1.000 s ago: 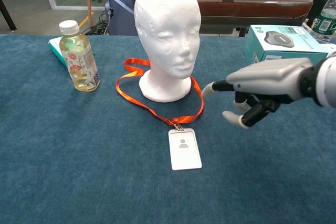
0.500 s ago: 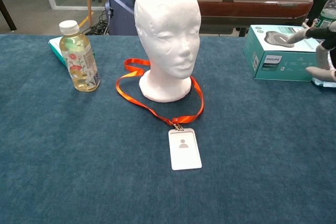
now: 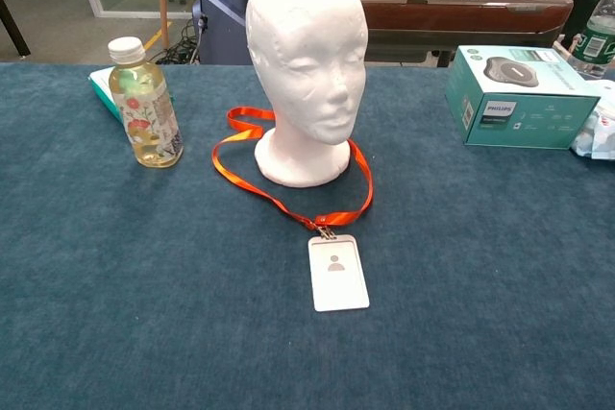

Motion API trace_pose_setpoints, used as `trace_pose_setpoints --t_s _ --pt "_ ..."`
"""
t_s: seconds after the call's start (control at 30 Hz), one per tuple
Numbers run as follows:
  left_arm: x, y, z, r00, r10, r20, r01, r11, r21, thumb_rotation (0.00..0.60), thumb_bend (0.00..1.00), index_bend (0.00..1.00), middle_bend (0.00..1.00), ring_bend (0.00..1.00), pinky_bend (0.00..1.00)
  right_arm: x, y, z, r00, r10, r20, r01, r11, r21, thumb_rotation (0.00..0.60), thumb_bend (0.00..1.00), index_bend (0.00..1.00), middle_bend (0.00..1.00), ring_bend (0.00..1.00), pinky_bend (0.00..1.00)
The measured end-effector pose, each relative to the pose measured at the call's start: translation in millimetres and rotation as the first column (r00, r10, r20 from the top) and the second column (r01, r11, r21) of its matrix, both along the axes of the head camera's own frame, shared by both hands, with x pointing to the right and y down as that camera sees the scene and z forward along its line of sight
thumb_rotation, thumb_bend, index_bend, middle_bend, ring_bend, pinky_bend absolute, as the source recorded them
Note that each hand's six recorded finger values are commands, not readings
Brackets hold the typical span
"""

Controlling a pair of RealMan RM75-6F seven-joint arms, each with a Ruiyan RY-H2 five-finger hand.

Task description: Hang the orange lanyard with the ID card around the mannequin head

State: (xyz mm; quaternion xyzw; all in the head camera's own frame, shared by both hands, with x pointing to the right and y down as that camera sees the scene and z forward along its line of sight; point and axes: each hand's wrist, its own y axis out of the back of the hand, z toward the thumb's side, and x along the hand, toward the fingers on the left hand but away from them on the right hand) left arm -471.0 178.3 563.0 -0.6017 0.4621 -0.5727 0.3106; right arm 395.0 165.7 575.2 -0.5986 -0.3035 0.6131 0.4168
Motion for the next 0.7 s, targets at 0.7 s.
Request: trace_pose_setpoints --t_s 0.7 --pt "12.0 64.4 -7.1 1.000 -0.012 -0.003 0.012 1.000 0.018 0.361 0.12 0.06 0.29 0.27 0.32 32.5 47.0 -17.7 0.996 0.086 -0.016 -0.086 0.996 0.035 0.361 0.21 0.10 0.32 0.24 0.41"
